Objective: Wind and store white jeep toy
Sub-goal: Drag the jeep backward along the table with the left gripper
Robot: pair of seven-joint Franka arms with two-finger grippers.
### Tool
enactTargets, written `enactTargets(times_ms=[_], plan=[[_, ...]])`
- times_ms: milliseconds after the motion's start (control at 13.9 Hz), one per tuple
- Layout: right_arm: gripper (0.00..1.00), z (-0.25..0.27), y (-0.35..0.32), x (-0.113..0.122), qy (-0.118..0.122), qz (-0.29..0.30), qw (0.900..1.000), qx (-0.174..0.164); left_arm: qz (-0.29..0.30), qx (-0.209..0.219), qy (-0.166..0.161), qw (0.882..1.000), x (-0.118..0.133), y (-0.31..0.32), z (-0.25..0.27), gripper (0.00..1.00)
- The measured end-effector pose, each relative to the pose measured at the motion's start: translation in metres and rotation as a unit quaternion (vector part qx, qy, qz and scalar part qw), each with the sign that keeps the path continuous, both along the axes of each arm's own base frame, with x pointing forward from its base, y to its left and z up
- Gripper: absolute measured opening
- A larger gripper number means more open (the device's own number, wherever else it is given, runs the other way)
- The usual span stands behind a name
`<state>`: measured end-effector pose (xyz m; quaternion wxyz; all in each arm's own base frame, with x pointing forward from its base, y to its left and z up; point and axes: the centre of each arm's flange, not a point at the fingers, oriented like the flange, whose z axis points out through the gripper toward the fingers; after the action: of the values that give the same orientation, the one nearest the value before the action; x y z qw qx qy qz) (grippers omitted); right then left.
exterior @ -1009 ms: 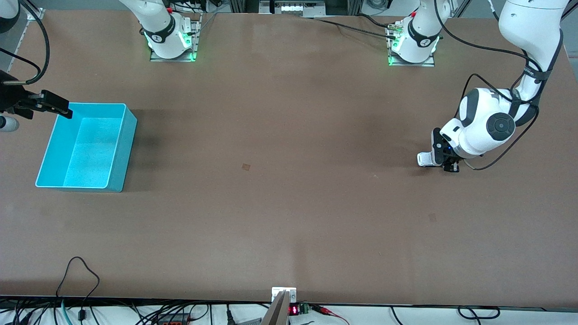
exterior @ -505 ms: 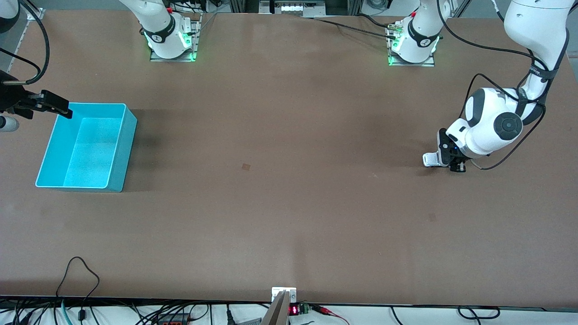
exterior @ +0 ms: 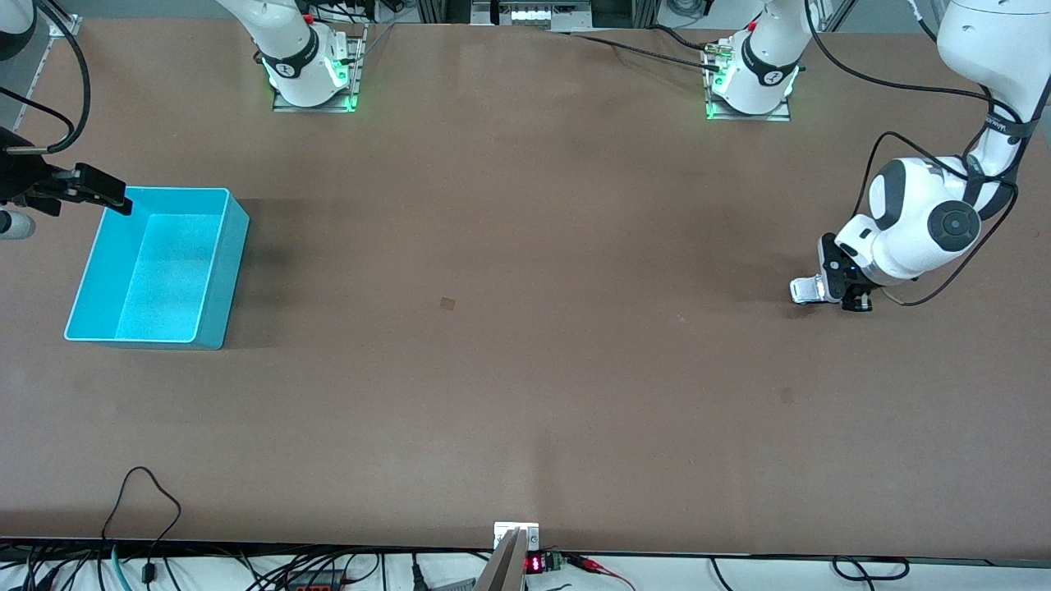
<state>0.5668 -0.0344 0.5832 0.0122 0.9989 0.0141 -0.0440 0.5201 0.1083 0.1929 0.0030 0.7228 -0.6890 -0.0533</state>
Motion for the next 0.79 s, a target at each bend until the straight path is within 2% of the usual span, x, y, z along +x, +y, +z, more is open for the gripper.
enactTargets(times_ms=[793], plan=[[1.00, 0.000, 0.000, 0.000, 0.000, 0.000, 1.000, 0.000, -0.024, -0.005, -0.016, 1.000, -0.009, 0.062, 0.000, 0.51]])
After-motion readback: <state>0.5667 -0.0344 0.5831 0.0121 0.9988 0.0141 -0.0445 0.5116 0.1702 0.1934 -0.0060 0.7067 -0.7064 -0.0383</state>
